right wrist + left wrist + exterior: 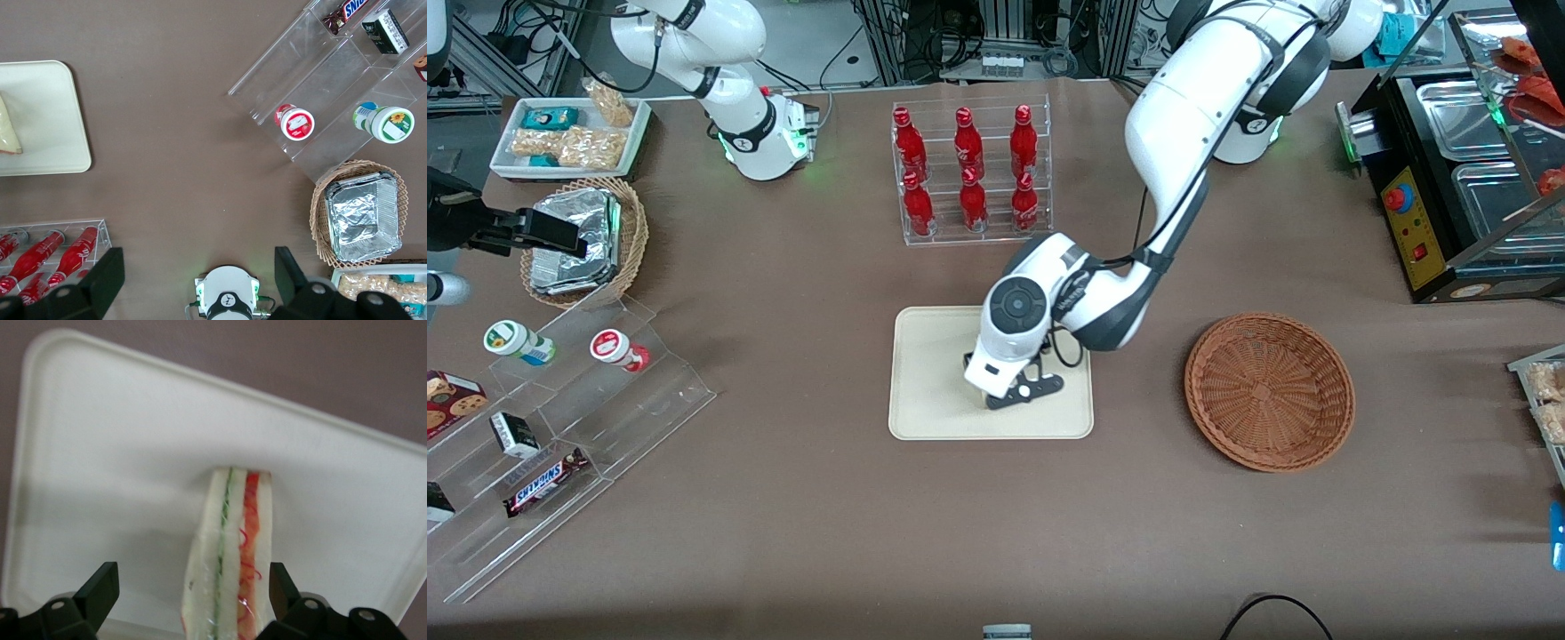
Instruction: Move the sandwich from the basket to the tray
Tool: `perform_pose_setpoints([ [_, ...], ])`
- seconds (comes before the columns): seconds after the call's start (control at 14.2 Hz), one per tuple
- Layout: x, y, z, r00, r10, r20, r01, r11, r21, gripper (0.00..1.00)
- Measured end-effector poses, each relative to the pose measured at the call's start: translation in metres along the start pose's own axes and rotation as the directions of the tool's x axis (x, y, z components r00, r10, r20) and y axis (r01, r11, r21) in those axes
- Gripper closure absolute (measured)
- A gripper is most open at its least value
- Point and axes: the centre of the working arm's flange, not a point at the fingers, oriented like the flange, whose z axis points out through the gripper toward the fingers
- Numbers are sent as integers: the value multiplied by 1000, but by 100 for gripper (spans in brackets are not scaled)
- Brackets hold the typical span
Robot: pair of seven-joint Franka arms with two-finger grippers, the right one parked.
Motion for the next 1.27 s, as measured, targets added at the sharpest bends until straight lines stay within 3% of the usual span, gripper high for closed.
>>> perform_pose_setpoints([
  [0.21,41,-38,-77,997,-74,-28,74,997,16,0],
  [0.35,77,-91,-142,989,-144,-28,145,989,36,0],
  [0.56,122,-202,-223,985,-172,14,170,982,86,0],
  [0.85,158,-329,-267,985,-154,77,145,984,106,0],
  [1.06,170,-374,-260,981,-123,148,105,987,122,0],
  [1.27,173,-385,-249,977,-128,172,107,986,127,0],
])
